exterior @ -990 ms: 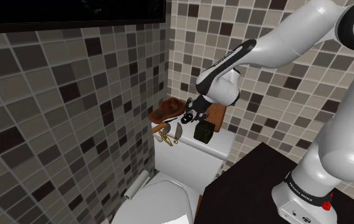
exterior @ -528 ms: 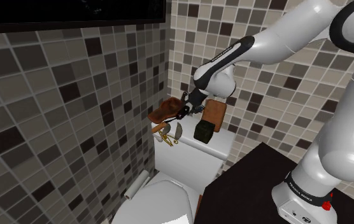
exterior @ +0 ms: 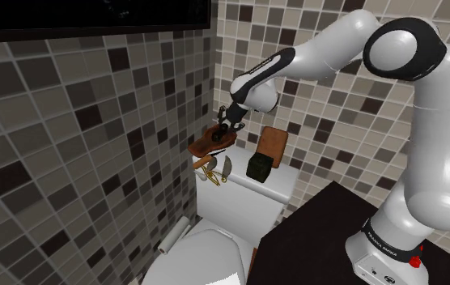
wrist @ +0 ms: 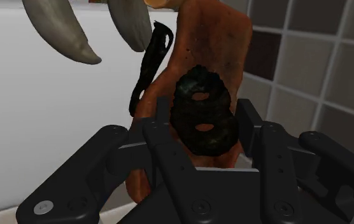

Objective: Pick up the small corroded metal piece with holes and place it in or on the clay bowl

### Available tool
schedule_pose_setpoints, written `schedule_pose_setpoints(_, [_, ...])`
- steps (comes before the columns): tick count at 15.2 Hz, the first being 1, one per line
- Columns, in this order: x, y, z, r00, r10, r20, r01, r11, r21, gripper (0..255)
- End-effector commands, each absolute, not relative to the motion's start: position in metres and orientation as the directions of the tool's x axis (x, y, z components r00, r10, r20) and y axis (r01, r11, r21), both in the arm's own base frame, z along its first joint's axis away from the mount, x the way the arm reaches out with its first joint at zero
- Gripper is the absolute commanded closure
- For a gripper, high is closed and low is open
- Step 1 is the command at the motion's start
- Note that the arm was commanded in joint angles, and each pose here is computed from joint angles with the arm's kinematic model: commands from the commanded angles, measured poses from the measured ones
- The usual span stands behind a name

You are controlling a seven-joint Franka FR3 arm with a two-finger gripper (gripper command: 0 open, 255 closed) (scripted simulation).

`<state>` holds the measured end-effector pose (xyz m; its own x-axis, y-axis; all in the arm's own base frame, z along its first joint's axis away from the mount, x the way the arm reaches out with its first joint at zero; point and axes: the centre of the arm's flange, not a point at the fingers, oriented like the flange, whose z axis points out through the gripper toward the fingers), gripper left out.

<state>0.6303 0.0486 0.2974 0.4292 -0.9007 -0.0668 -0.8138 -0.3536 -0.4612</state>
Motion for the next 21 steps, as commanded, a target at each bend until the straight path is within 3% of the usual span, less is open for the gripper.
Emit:
schedule_pose_setpoints(1, [0.656, 0.048, 0.298, 0.429, -0.901, -0.066, -0.814, -0.354, -0.461, 255])
schedule_pose_setpoints(6, [0.724, 0.043, 0.299, 0.429, -0.901, -0.066, -0.814, -0.354, -0.461, 255])
schedule_pose_setpoints(21, [0.724, 0.043, 0.225, 0.429, -0.901, -0.066, -0.814, -0.354, -0.461, 255])
